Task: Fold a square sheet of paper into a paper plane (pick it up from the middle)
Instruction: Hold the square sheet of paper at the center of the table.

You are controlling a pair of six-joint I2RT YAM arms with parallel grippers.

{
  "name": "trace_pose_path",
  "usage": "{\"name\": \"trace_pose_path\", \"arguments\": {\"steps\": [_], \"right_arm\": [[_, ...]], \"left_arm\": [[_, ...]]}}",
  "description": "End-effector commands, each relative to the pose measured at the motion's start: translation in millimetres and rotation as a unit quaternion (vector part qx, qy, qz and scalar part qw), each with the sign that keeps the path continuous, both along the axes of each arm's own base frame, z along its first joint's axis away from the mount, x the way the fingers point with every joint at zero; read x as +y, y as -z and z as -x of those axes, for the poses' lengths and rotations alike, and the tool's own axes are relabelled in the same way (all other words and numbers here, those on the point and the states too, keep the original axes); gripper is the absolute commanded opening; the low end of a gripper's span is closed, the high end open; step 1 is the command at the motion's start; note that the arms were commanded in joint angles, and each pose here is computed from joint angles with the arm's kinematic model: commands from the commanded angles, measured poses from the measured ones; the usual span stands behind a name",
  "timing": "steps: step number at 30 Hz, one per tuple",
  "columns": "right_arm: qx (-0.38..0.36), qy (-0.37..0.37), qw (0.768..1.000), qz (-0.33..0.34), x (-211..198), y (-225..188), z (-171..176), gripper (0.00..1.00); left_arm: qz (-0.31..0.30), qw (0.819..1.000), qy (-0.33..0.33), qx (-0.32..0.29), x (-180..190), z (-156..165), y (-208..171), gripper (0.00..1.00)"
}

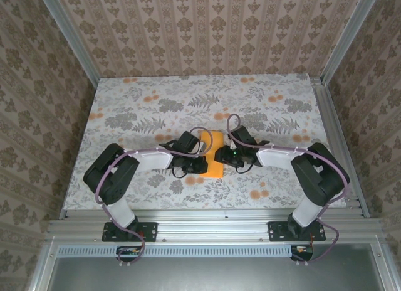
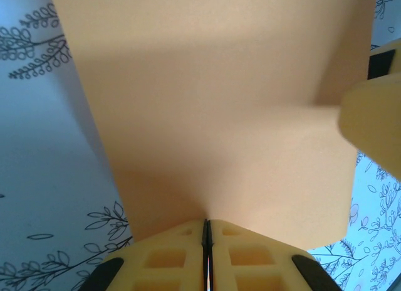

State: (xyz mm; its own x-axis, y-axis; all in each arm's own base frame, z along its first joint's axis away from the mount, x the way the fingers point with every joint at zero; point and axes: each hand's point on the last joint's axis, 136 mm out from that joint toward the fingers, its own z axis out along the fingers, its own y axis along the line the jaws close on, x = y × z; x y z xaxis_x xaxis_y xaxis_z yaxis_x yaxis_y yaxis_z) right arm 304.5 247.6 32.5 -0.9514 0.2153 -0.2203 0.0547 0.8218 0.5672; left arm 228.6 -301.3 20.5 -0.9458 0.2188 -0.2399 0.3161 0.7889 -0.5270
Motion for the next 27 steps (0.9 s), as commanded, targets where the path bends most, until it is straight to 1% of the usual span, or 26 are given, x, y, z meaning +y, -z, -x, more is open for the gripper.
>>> {"name": "trace_pose_path", "arguments": {"steps": [1, 6, 13, 19, 27], "right_arm": [[0.023, -0.011, 0.999, 0.035, -8.1, 14.0, 4.0, 0.42], [0.025, -0.01, 0.999, 0.033, -13.0, 14.5, 3.8, 0.35], [0.027, -0.017, 0.999, 0.036, -17.9, 15.9, 7.0, 0.27], [0.026, -0.029, 0.998, 0.04, -19.3, 15.7, 9.0, 0.25], [0.025, -0.042, 0.998, 0.037, -17.8, 16.7, 11.9, 0.24]], "left_arm": [[-0.006, 1.0, 0.015, -0.002, -1.5, 2.6, -1.4, 0.11], [0.011, 1.0, 0.018, -0.002, -6.5, 3.0, -10.7, 0.14], [0.04, 0.999, 0.015, -0.006, -12.5, 0.0, -28.2, 0.18], [0.052, 0.998, 0.014, -0.013, -11.2, -6.7, -43.4, 0.24], [0.048, 0.999, 0.004, -0.019, 0.3, -17.2, -46.8, 0.26]]}}
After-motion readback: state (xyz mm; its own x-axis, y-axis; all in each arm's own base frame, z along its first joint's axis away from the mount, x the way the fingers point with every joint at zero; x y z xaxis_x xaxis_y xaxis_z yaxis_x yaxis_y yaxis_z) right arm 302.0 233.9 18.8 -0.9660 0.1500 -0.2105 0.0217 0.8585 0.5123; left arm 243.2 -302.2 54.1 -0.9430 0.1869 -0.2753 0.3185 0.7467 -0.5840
